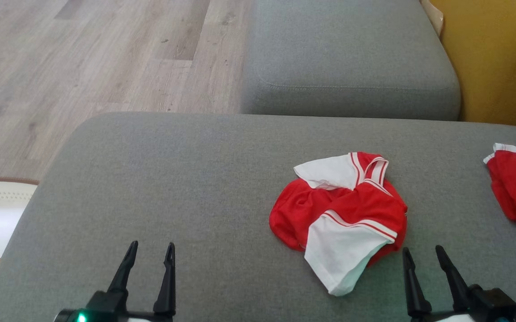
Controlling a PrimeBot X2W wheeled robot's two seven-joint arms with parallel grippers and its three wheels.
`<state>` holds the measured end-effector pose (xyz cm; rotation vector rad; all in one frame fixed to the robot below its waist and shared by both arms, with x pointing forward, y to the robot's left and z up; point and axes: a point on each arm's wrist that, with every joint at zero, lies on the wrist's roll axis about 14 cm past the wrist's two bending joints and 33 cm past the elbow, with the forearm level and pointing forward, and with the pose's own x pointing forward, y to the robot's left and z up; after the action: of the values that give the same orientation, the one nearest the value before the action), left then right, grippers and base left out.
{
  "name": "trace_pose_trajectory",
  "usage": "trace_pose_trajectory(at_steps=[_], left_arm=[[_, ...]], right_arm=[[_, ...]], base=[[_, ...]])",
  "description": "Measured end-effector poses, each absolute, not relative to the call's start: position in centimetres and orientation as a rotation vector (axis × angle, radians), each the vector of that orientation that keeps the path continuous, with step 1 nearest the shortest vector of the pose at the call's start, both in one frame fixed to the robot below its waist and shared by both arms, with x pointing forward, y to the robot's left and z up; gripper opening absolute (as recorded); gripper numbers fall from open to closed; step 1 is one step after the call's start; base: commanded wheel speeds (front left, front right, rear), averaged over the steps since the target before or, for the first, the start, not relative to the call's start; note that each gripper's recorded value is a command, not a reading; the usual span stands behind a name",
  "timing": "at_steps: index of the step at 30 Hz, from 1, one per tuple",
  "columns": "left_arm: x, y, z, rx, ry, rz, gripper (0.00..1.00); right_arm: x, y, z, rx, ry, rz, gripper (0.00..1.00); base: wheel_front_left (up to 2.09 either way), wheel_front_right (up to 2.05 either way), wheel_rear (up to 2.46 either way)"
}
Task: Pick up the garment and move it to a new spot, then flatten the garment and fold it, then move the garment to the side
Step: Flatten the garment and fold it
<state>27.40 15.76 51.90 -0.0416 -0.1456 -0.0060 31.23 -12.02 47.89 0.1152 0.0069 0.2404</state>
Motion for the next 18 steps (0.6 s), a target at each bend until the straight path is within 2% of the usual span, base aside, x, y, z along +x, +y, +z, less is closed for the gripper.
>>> trace_pose_trajectory(at_steps=[18], left_arm=[[27.45, 15.42, 51.58, -0.037, -0.135, -0.024, 1.0]], right_arm=[[31.25, -12.22, 47.82, 0.118, 0.009, 0.233, 1.0]], base=[[0.0, 0.0, 0.0]])
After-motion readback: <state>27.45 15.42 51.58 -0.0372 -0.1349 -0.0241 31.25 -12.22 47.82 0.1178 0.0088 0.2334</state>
